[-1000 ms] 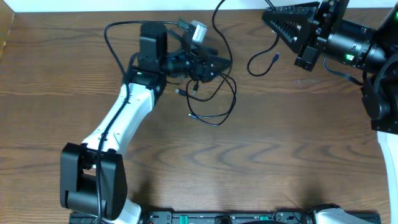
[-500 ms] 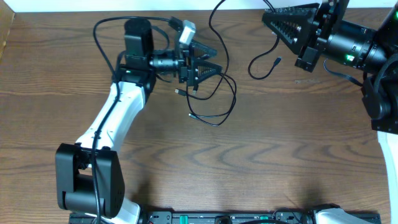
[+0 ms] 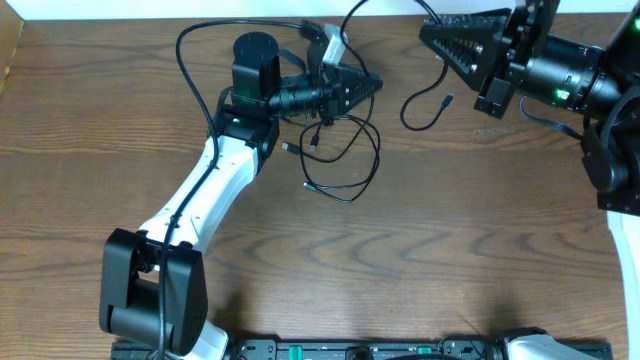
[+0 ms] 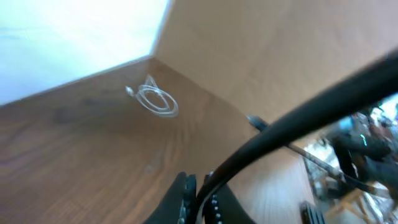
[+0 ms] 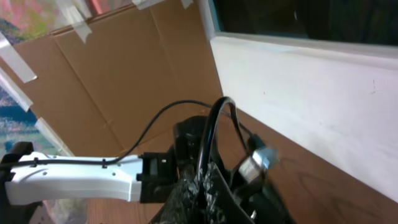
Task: Untangle cables
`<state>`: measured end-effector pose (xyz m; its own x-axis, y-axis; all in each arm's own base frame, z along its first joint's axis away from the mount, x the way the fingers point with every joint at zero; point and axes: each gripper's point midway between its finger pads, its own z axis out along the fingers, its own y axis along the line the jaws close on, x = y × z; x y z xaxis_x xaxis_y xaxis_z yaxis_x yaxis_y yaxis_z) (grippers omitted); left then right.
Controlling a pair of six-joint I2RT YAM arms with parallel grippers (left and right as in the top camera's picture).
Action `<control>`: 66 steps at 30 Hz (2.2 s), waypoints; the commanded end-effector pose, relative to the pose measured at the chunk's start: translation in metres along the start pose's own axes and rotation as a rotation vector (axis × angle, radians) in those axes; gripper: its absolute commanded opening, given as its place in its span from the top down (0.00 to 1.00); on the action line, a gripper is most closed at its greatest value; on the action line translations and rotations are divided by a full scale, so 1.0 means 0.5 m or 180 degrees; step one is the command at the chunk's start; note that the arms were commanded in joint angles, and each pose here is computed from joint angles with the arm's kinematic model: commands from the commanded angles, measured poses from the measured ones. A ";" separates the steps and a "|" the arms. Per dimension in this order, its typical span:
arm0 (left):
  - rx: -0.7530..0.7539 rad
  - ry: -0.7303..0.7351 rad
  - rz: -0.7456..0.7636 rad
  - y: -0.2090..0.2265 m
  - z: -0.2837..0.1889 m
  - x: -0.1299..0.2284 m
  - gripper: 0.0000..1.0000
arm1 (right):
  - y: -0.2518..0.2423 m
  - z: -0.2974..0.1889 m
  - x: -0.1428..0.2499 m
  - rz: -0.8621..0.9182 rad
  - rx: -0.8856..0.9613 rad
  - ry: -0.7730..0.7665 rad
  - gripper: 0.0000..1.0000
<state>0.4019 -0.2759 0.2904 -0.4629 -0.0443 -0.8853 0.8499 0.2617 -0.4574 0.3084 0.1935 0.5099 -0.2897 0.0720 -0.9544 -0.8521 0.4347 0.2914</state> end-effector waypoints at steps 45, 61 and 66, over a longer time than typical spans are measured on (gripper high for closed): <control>0.0369 -0.1995 -0.2586 -0.066 -0.265 -0.353 0.93 | -0.124 0.257 0.310 0.0248 -0.1356 0.0950 0.72; 0.0760 -0.1958 -0.2820 -0.115 -0.250 -0.368 0.93 | -0.080 0.335 0.288 -0.0116 -0.1262 0.0791 0.39; 0.0775 -0.1957 -0.2851 -0.116 -0.251 -0.368 0.92 | -0.099 0.340 0.289 0.0103 -0.1051 0.0844 0.96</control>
<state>0.4124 -0.1642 0.4747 -0.7903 -0.6079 -0.0765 0.3024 -0.2785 -0.9116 0.3741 0.3356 0.3503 -0.3142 -0.1757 -0.9329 -0.9493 0.0639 0.3077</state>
